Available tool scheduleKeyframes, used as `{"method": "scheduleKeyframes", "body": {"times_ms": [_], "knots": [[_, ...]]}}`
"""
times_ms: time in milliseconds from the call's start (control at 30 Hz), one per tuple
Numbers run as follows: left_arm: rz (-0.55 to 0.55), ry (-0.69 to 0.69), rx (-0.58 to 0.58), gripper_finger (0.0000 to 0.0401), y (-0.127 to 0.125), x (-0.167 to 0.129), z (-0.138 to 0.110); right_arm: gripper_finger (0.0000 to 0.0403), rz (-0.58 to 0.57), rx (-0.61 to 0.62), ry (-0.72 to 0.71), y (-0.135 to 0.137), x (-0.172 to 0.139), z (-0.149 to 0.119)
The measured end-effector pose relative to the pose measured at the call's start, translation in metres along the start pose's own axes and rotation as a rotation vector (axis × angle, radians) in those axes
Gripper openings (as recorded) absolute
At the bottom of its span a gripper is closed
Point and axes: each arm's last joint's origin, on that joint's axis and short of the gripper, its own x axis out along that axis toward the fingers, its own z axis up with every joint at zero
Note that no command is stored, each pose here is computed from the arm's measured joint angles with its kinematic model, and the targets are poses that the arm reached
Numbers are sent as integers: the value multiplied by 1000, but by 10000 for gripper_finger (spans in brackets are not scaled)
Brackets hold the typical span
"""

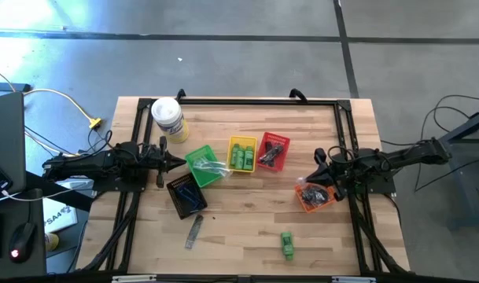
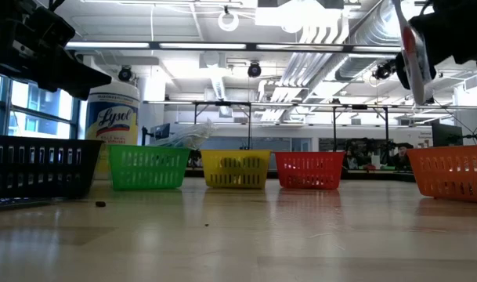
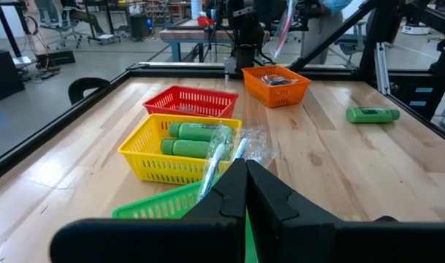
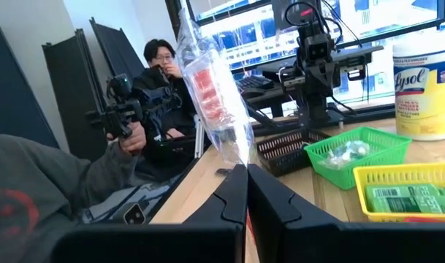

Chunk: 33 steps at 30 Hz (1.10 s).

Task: Pick & Place Travel size toiletries
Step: Put the orange toothbrush into the green bin

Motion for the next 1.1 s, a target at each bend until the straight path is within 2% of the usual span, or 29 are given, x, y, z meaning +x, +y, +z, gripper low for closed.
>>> {"method": "scheduleKeyframes", "body": {"times_ms": [233, 1100], "knots": [[0, 0, 0, 0, 0, 0, 0, 2, 5, 4, -30, -3, -4, -11], [0, 1, 0, 0, 0, 0, 0, 2, -19, 6, -35, -3, -5, -11]]}}
